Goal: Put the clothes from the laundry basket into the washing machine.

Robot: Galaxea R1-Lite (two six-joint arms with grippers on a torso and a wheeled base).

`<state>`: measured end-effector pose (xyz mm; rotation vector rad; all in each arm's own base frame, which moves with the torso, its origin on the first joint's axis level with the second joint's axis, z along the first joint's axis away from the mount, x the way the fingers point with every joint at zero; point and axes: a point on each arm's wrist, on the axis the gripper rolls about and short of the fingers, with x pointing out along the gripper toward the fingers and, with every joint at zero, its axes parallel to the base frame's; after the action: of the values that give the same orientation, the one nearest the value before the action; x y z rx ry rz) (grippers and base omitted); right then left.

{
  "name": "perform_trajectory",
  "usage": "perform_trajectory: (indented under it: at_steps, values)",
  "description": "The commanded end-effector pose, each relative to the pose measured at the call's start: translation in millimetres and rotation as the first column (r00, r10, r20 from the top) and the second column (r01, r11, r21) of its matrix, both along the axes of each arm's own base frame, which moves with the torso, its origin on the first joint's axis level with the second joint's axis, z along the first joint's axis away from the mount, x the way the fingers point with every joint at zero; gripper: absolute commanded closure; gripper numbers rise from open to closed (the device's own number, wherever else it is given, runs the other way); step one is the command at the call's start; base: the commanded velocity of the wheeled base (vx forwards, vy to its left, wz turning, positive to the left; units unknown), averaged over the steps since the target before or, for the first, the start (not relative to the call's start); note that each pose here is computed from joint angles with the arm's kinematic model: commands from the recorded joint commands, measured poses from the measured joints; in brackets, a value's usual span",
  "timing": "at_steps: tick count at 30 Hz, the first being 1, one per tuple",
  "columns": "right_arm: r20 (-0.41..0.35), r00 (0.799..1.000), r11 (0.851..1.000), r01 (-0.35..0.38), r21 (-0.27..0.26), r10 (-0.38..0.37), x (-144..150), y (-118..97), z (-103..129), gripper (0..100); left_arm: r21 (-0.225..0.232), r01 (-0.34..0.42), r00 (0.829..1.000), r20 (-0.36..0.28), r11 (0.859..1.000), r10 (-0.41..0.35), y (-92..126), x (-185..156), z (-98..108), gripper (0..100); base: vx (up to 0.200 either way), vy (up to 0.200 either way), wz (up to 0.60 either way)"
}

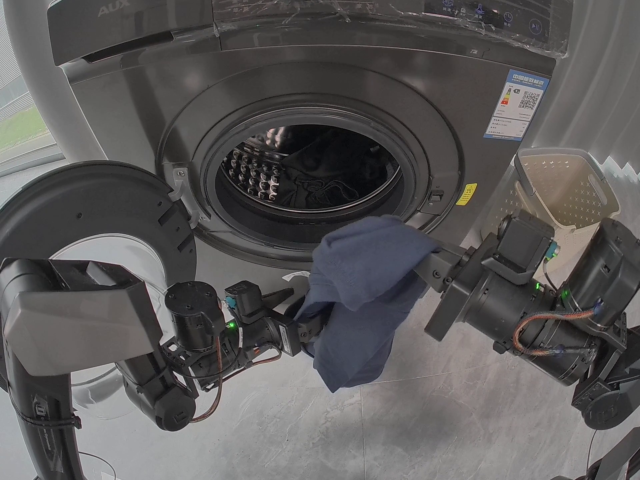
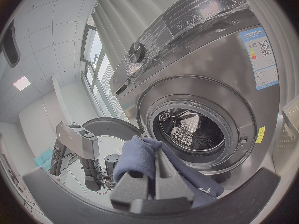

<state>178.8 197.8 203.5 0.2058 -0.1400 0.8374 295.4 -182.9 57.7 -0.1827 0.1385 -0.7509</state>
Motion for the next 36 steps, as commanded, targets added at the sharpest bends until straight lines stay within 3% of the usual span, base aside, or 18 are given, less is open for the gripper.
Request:
perform_trajectory:
  at_steps: [1, 8, 12, 15, 16, 17, 19, 24, 30, 36]
  values:
    - [-0.003, 1.0, 1.0, -0.003, -0.003, 0.003, 0, 1, -1, 100, -0.009, 0.026, 1.0, 0.003, 1.0, -0.026, -9, -3, 1, 100, 0.0, 0.0, 0.0]
    - [-0.003, 1.0, 1.0, -0.003, -0.001, 0.003, 0, 1, -1, 100, -0.022, 0.031, 0.999, 0.025, 0.999, -0.031, -11, -4, 7, 100, 0.0, 0.0, 0.0]
    - [-0.025, 1.0, 1.0, 0.014, -0.016, -0.014, 0, -6, -7, 100, -0.055, -0.066, 0.993, 0.09, 0.996, 0.071, 15, -10, 41, 100, 0.0, 0.0, 0.0]
    - [-0.081, 0.996, 0.998, 0.025, -0.06, -0.03, -1, -14, -24, 100, -0.087, -0.092, 0.986, 0.128, 0.992, 0.102, 35, -32, 68, 100, 0.0, 0.0, 0.0]
    - [-0.081, 0.996, 0.998, 0.025, -0.06, -0.03, -1, -14, -24, 100, -0.087, -0.092, 0.986, 0.128, 0.992, 0.102, 35, -32, 68, 100, 0.0, 0.0, 0.0]
    - [-0.105, 0.99, 0.992, 0.083, -0.098, -0.094, 7, -27, -37, 100, -0.105, -0.101, 0.982, 0.146, 0.989, 0.116, 50, -50, 82, 100, 0.0, 0.0, 0.0]
    - [-0.127, 0.982, 0.984, 0.12, -0.129, -0.136, 14, -36, -47, 100, -0.117, -0.105, 0.979, 0.163, 0.988, 0.124, 59, -63, 91, 100, 0.0, 0.0, 0.0]
    - [-0.086, 0.985, 0.986, 0.146, -0.076, -0.152, 16, -42, -41, 100, -0.149, -0.103, 0.967, 0.216, 0.983, 0.134, 65, -75, 108, 100, 0.0, 0.0, 0.0]
    - [-0.064, 0.981, 0.979, 0.177, -0.104, -0.185, 19, -49, -45, 100, -0.179, -0.097, 0.951, 0.273, 0.979, 0.144, 63, -71, 122, 100, 0.0, 0.0, 0.0]
    - [-0.037, 0.976, 0.975, 0.21, -0.069, -0.213, 27, -52, -39, 100, -0.218, -0.063, 0.936, 0.326, 0.974, 0.134, 63, -81, 139, 100, 0.0, 0.0, 0.0]
